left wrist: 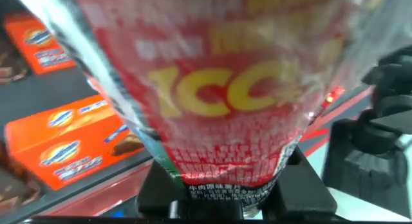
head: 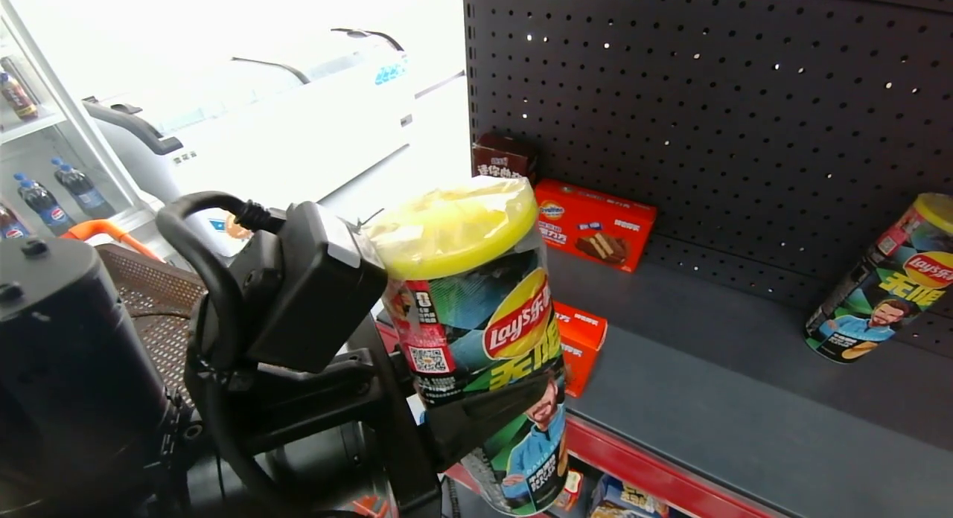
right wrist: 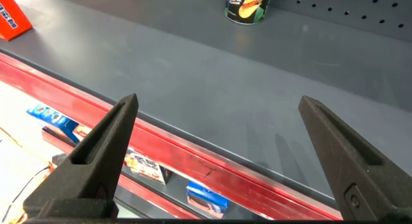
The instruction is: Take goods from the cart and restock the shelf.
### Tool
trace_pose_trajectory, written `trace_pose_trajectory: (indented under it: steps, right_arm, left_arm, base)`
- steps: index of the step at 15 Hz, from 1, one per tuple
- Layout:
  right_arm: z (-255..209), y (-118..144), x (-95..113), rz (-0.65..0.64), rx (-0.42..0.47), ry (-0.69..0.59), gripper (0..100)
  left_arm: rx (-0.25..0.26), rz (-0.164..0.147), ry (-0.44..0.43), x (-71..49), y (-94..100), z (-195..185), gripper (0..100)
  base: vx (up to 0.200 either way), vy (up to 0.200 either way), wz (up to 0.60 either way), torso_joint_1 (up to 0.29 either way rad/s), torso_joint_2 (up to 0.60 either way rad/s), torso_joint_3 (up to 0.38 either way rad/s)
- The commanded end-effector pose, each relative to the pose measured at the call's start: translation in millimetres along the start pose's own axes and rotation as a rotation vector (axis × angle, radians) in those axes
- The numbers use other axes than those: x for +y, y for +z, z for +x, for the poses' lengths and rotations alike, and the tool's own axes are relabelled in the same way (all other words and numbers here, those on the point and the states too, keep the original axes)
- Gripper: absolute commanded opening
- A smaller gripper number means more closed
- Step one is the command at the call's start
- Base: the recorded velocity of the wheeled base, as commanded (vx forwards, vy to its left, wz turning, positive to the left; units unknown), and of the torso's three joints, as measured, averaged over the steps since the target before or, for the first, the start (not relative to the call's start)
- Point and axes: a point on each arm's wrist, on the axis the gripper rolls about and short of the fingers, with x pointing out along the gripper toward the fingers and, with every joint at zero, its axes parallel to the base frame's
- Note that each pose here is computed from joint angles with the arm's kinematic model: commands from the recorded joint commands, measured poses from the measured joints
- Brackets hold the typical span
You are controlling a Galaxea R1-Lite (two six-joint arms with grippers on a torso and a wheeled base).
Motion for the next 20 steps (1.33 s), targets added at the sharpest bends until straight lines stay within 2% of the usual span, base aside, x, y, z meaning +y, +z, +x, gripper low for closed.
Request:
trace_pose_trajectory:
  steps: [1, 4, 8, 20]
  right_arm:
    - [0.0, -0.1, 0.0, 0.001, 0.0, 0.0, 100]
    - [0.0, -0.1, 0.0, 0.001, 0.0, 0.002, 100]
    - [0.0, -0.1, 0.0, 0.001, 0.0, 0.0, 100]
    - [0.0, -0.1, 0.0, 0.001, 0.0, 0.002, 100]
  left_arm:
    - [-0.017, 0.003, -0.032, -5.2, 4.2, 0.8, 0]
    - [-0.04, 0.007, -0.069, -10.2, 10.9, 2.5, 0]
    - [-0.039, 0.007, -0.081, -10.8, 10.4, 2.0, 0]
    - [-0.039, 0.007, -0.073, -9.1, 10.3, 1.8, 0]
  base:
    - [0.0, 0.0, 0.0, 0.0, 0.0, 0.0]
    - [0.0, 0.0, 0.0, 0.0, 0.0, 0.0]
    - [0.0, 0.0, 0.0, 0.0, 0.0, 0.0]
    - [0.0, 0.0, -0.6, 0.002, 0.0, 0.004]
